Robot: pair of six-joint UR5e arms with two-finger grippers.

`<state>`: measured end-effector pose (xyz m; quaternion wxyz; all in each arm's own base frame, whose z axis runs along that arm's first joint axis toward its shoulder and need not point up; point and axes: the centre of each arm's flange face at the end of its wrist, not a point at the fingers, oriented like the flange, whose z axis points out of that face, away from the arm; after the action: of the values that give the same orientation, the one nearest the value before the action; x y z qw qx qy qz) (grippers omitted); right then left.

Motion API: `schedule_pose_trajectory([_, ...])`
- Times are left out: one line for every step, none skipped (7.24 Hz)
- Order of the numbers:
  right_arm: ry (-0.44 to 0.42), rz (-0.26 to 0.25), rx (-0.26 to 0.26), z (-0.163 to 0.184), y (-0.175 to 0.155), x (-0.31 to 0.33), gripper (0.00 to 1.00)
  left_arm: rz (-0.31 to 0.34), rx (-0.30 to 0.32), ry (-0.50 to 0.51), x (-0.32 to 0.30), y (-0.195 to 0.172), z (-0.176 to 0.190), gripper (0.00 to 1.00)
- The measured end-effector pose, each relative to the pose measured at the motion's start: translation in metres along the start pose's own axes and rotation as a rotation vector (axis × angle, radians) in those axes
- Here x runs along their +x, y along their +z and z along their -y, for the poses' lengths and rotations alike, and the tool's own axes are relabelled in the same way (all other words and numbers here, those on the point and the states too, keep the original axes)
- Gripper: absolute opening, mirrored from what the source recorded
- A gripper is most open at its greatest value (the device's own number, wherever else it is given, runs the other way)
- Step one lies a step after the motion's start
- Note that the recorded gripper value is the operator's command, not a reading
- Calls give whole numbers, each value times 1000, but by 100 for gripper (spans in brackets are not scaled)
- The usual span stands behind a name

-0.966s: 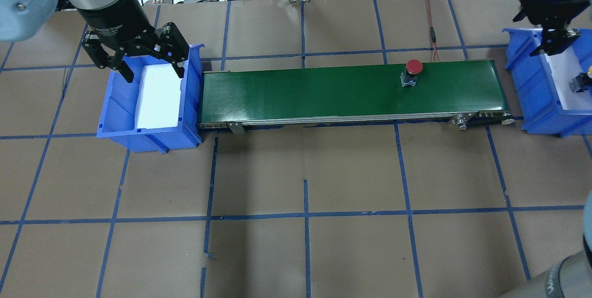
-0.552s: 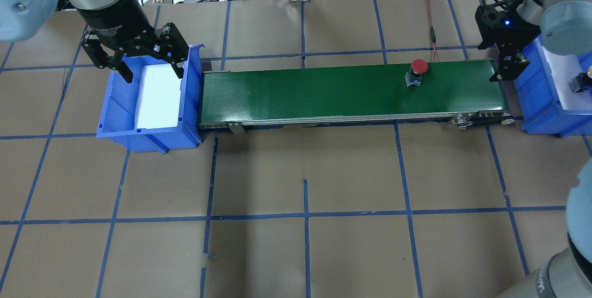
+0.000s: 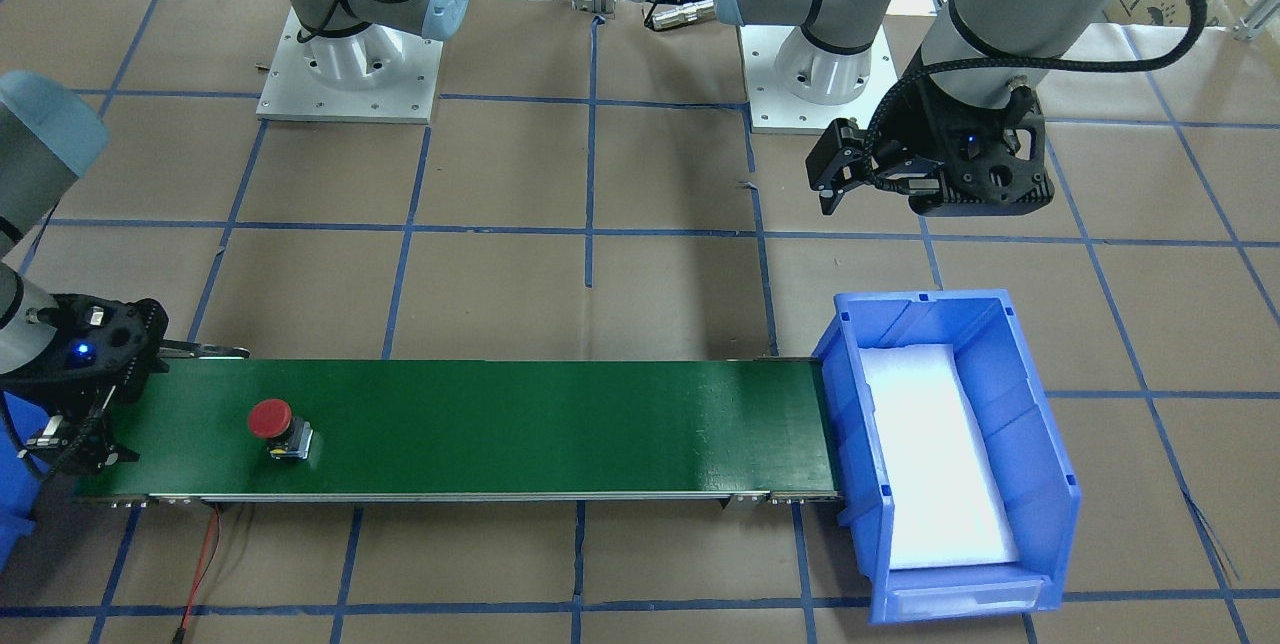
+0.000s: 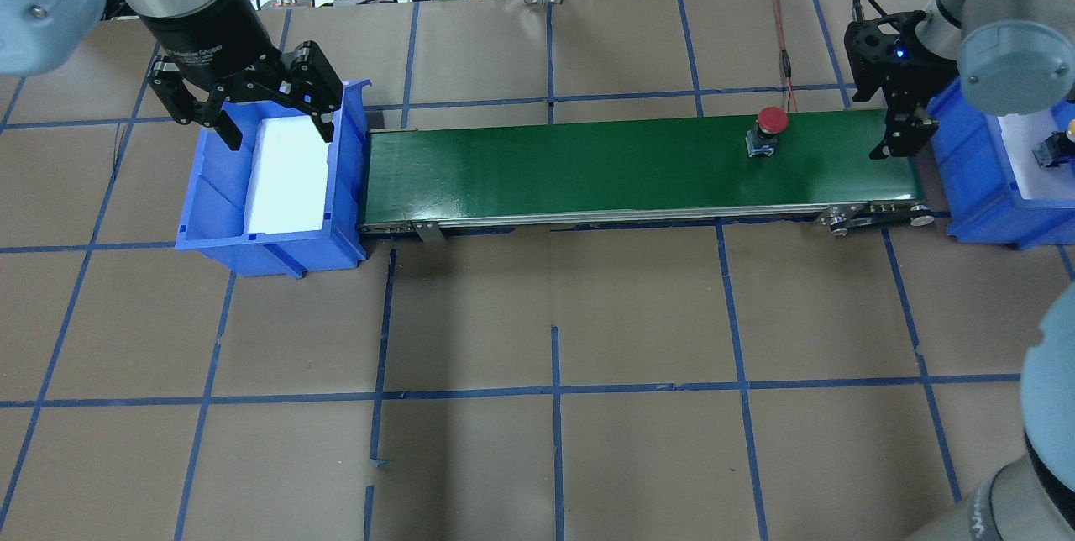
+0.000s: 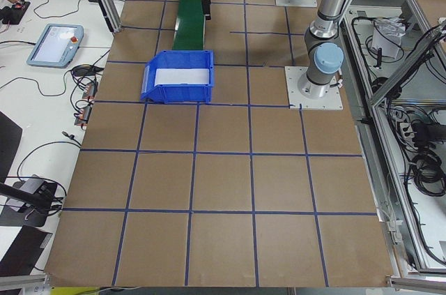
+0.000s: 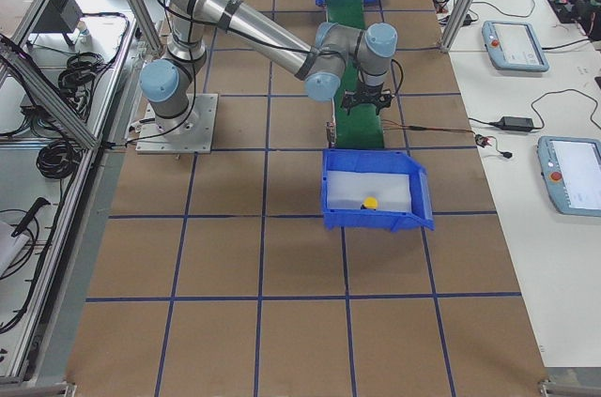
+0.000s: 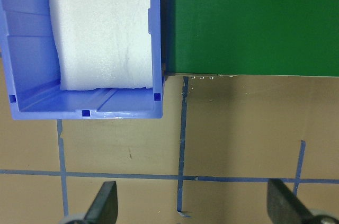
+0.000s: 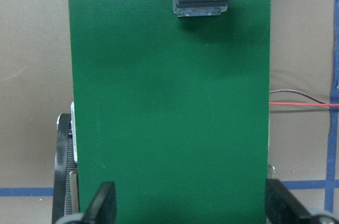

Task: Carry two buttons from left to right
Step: 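Move the right gripper over the belt end above the approaching red button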

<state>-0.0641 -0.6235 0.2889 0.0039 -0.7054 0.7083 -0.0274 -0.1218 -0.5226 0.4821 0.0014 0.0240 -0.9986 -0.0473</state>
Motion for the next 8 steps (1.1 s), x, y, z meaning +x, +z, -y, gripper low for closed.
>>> schedule_pose_trajectory([-1,-6,-2,0,0,1,100,0,-1,0,0,0,0,100])
schedule_pose_trajectory([-1,-8,-3,0,0,1,100,1,-1,0,0,0,0,100])
schedule_pose_trajectory([-1,-9,-3,0,0,1,100,0,-1,0,0,0,0,100])
schedule_pose_trajectory([0,-11,-3,0,1,2,100,1,-1,0,0,0,0,100])
schedule_pose_trajectory([-2,-15,-5,1,0,2,100,1,0,0,0,0,0,100])
schedule_pose_trajectory([-6,-18,-6,4,0,3,100,1,-1,0,0,0,0,100])
schedule_pose_trajectory([-12,-18,-6,8,1,3,100,1,-1,0,0,0,0,100])
schedule_pose_trajectory([-21,-18,-6,16,1,4,100,2,-2,0,0,0,0,100])
